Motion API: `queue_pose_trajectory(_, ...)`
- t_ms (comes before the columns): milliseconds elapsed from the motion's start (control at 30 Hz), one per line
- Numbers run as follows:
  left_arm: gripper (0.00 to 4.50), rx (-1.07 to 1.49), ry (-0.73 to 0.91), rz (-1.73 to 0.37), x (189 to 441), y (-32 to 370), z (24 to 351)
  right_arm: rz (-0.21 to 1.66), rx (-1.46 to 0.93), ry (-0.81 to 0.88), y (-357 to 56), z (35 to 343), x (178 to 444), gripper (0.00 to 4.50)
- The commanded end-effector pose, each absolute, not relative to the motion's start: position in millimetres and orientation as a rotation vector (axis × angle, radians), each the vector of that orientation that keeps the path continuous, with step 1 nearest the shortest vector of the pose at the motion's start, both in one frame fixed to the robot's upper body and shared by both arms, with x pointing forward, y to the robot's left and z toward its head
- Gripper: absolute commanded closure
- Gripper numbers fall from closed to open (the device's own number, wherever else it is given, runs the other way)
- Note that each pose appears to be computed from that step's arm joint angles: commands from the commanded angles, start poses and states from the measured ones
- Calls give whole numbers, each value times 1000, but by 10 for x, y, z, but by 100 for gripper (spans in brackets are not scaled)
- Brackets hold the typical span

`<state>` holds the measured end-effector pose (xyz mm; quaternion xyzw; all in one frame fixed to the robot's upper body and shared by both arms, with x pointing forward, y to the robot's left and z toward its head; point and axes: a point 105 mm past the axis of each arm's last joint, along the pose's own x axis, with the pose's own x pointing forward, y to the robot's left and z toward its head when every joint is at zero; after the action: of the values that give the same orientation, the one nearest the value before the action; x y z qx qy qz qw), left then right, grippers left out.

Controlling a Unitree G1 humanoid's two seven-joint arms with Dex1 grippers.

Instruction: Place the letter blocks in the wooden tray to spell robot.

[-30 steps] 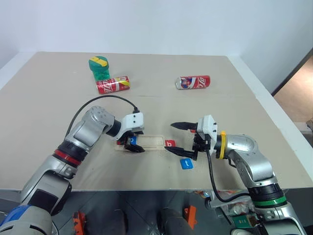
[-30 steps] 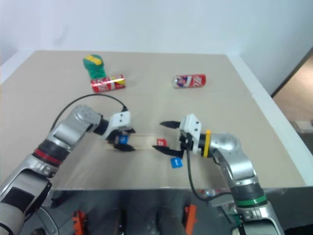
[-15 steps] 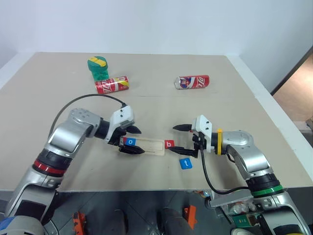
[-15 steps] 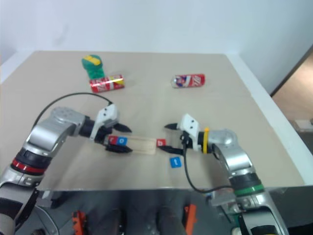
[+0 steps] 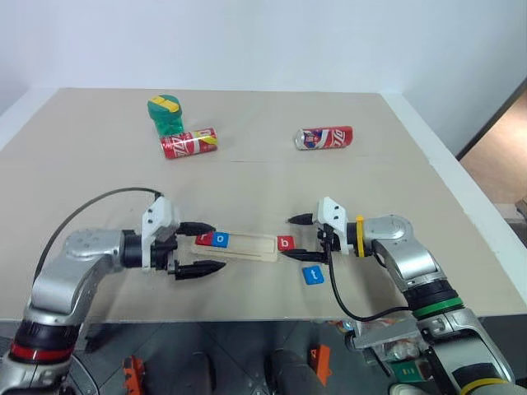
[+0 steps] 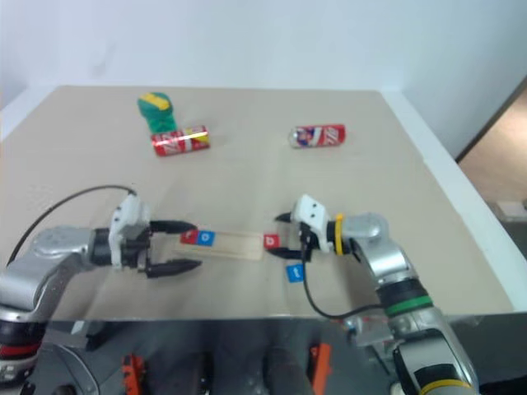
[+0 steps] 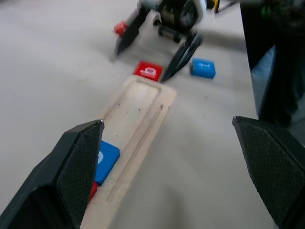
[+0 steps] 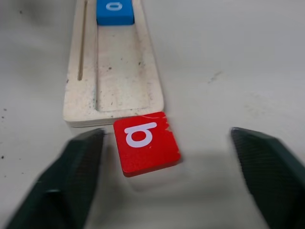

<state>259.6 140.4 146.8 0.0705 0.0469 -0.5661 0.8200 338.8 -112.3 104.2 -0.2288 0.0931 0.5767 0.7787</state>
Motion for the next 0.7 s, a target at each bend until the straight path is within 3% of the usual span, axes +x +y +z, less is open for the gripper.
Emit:
queue_pose_trajectory(33, 0, 194, -4, -1128, 2494, 1390, 1552, 1250, -507, 185, -1107, 1103, 3376, 187)
queue_pose_trajectory(167, 0, 205, -31, -1022, 2485, 1380, 1474, 1222, -492, 185, -1077, 1111, 3365, 326)
queue_pose_trajectory(333, 0, 228, -53, -944, 2466, 1353, 1424, 1169, -464, 163, -1098, 1189, 3370, 331)
queue_pose_trajectory(500, 0, 226, -56, -852, 2465, 1419, 1387, 1117, -453, 41, -1057, 1582, 3463, 331)
queue_pose_trajectory(600, 0, 214, -50, -798, 2458, 1471, 1340, 1232, -449, -10, -691, 1743, 3358, 331)
queue_pose_trajectory(700, 0, 191, -46, -774, 2435, 1455, 1299, 1373, -469, 17, -300, 1601, 3192, 331)
